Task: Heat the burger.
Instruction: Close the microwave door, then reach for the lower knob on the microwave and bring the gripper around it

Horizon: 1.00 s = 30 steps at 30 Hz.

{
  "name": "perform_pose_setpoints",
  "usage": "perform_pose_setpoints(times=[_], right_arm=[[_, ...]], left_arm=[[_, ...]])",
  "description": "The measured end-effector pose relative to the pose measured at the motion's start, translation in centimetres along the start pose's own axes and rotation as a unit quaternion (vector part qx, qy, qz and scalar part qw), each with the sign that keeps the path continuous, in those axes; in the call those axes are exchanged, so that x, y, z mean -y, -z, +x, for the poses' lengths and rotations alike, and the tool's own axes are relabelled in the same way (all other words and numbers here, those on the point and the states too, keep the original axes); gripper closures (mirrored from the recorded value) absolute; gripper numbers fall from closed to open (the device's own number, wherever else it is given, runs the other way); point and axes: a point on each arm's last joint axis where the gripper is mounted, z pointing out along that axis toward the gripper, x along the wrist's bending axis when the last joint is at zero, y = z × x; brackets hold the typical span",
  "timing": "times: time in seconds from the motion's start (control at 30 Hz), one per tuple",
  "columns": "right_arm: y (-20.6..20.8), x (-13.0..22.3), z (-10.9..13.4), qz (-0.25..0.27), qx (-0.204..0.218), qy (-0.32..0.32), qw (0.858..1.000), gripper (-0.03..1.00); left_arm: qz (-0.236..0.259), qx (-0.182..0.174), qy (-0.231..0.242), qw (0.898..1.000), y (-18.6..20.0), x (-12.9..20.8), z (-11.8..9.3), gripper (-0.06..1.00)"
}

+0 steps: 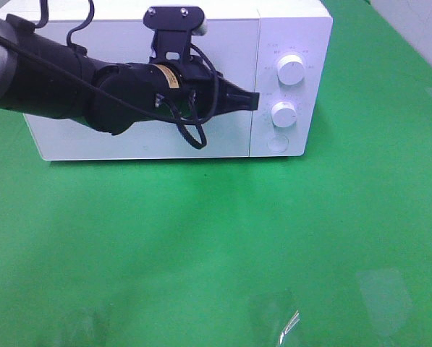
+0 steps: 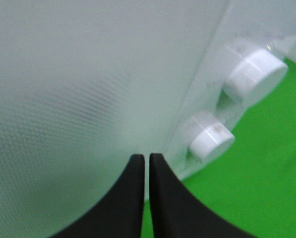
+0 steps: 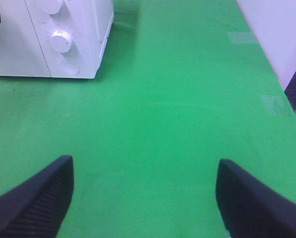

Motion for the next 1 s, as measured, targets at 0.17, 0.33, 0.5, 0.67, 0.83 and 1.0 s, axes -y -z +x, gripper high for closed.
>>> perform_pose_setpoints(times=[0.17, 0.33, 0.5, 0.67, 0.83, 1.0], right_arm=[[0.0, 0.0, 0.0, 0.000, 0.000, 0.000, 1.000, 0.21], [0.0, 0.0, 0.0, 0.000, 0.000, 0.000, 1.000, 0.21], [0.0, 0.0, 0.0, 0.000, 0.000, 0.000, 1.000, 0.21], [0.0, 0.0, 0.0, 0.000, 0.000, 0.000, 1.000, 0.21], [0.0, 0.0, 0.0, 0.000, 0.000, 0.000, 1.000, 0.21], [0.0, 0.0, 0.0, 0.000, 0.000, 0.000, 1.000, 0.21]], left_arm=[[0.085, 0.015, -0.013, 0.996, 1.3, 0.8, -2.2, 0.36], [0.161, 0.021, -0.024, 0.986, 3.0, 1.2, -3.6, -0.02], [0.259, 0.020, -0.030, 0.965, 5.8, 1.3, -4.3, -0.03], [0.308, 0.015, -0.031, 0.951, 7.3, 1.2, -4.3, -0.03], [0.385, 0.006, -0.034, 0.922, 10.4, 0.8, -4.2, -0.03], [0.407, -0.010, -0.016, 0.913, 12.4, -0.2, -3.0, -0.03]])
